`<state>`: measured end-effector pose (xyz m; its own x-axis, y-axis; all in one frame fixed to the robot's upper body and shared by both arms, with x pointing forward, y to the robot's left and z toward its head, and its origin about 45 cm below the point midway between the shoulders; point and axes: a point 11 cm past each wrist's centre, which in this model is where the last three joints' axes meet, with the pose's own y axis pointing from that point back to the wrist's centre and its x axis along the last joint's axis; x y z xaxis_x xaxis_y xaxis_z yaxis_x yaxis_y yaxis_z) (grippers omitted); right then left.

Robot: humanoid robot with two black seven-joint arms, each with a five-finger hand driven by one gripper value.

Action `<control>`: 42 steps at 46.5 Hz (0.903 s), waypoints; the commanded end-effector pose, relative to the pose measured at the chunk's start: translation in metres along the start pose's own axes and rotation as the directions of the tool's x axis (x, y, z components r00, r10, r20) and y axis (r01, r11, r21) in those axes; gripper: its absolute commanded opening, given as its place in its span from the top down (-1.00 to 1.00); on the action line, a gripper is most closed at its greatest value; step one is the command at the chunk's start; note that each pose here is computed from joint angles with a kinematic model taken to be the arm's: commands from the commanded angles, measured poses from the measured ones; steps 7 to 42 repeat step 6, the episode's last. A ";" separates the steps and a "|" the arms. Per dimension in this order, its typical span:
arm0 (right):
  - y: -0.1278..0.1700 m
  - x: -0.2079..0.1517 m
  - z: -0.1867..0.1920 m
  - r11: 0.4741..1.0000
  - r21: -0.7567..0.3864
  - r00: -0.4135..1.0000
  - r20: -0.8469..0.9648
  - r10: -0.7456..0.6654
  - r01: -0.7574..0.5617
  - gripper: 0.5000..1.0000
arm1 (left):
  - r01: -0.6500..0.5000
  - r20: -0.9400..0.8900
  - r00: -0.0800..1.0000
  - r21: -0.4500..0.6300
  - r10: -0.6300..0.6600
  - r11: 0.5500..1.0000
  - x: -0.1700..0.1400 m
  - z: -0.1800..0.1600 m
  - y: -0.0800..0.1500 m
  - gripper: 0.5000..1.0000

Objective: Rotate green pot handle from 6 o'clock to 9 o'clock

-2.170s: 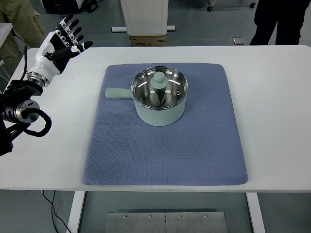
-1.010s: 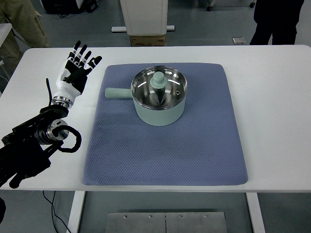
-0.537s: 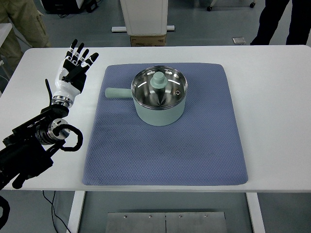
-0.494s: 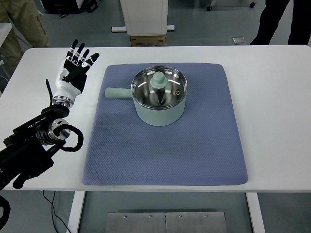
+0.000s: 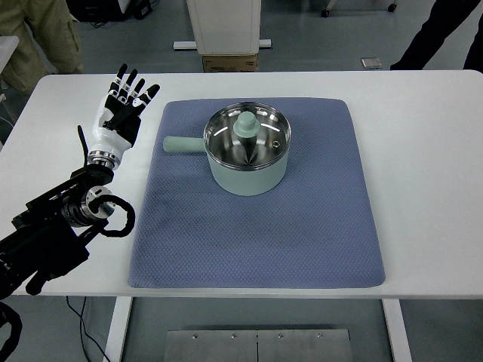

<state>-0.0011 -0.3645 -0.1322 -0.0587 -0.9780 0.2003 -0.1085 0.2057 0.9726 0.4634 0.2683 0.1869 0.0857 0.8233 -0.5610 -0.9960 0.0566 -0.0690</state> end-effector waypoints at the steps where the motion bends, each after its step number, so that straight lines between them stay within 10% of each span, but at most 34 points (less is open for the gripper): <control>1: 0.000 0.000 0.000 1.000 0.000 1.000 0.000 0.000 0.000 -1.00 | 0.003 -0.005 1.000 0.004 -0.003 1.000 -0.003 -0.003 0.000 -1.00; 42: 0.000 0.001 0.000 1.000 -0.001 1.000 0.001 0.003 -0.003 -1.00 | 0.004 -0.006 1.000 0.005 -0.004 1.000 -0.004 -0.004 0.000 -1.00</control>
